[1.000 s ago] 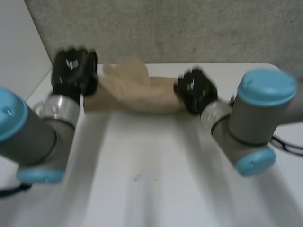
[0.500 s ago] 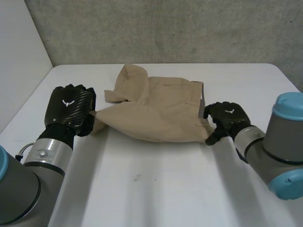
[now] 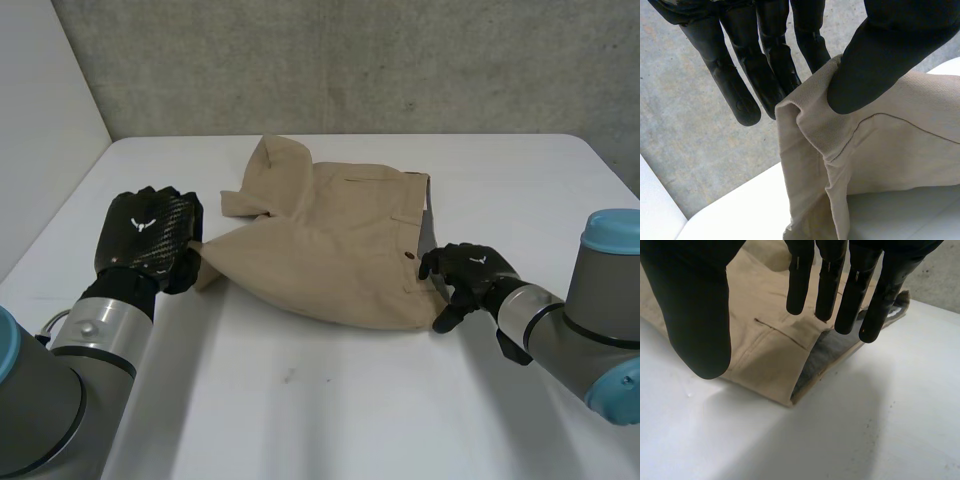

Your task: Fold the shorts.

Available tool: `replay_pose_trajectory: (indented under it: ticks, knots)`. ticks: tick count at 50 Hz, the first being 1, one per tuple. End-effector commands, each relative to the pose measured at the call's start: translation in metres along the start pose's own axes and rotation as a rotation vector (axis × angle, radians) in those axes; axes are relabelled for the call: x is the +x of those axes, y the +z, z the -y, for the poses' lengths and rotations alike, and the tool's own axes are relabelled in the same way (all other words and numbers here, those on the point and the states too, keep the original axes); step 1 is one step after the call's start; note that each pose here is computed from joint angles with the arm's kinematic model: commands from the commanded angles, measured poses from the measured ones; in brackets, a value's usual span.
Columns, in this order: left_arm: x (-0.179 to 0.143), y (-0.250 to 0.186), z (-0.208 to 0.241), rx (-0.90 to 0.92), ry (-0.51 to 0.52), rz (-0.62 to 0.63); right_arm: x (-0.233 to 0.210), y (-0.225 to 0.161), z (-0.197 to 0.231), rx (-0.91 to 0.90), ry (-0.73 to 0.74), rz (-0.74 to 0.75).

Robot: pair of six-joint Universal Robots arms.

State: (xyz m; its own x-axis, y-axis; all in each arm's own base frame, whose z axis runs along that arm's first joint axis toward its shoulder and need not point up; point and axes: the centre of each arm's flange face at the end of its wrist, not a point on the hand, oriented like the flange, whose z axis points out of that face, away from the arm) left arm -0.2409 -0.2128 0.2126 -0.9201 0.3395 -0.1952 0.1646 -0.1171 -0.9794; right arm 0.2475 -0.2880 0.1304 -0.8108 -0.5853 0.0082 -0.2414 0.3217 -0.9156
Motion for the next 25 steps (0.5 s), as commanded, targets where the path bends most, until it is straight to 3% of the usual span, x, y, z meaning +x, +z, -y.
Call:
replay_pose_trajectory:
  ticks: [1,16,25]
  knots:
    - [-0.001,0.001,0.001,0.003,0.001,0.002,-0.001,0.007,-0.009,-0.017,0.0,0.009]
    - [-0.002,0.01,0.024,0.051,-0.003,0.004,-0.031,0.016,-0.011,0.011,-0.03,0.069]
    - [-0.002,0.01,0.025,0.053,-0.005,0.007,-0.026,0.029,-0.012,0.047,-0.054,0.005]
